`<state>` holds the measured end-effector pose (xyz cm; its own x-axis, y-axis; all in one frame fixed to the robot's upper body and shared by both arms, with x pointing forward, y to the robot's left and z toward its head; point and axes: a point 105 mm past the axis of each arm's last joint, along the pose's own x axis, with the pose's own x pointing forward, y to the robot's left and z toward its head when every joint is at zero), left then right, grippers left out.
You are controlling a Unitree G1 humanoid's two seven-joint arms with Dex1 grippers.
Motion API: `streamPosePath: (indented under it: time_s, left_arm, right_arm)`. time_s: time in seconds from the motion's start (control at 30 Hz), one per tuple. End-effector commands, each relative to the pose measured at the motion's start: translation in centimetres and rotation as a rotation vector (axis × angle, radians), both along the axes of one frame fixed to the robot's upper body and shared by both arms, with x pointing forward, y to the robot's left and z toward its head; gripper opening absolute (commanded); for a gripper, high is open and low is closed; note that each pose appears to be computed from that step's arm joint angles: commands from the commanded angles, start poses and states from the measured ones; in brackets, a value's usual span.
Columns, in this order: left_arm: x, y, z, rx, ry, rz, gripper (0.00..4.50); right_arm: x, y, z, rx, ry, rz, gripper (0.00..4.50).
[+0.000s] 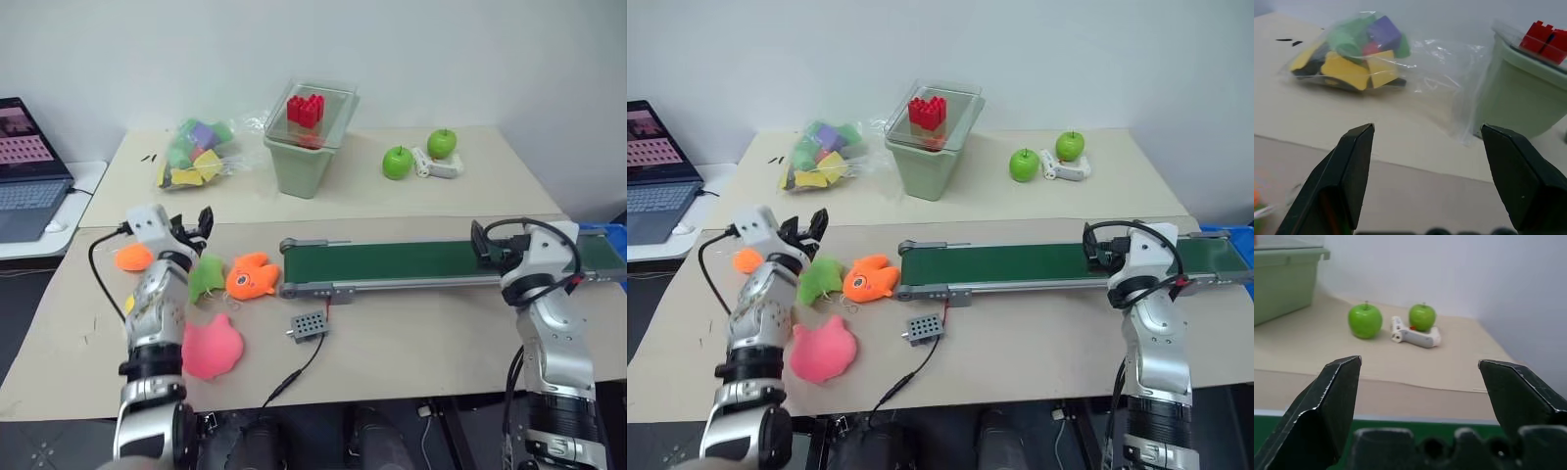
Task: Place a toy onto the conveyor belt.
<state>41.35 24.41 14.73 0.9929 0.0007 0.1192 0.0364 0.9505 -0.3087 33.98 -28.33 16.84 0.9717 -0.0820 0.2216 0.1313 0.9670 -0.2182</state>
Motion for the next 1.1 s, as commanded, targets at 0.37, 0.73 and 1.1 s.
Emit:
streamPosePath:
  time_s: [0.37,0.73,1.1]
  left_arm:
    - [4.1,0.3,3.8,0.054,-0.059,0.044,3.70]
    - [5.7,-0.9,6.5,0.043,-0.085,0.019,3.70]
    - [6.1,-2.0,7.1,0.080,-0.077,-0.026,3.70]
  right_arm:
    - [0.3,1.5,0.6,-0.047,-0.062,-0.006,4.50]
    - [0.7,3.2,0.5,-0.018,-0.085,0.002,4.50]
    - [1.1,3.6,1.4,-0.028,-0.096,0.001,4.50]
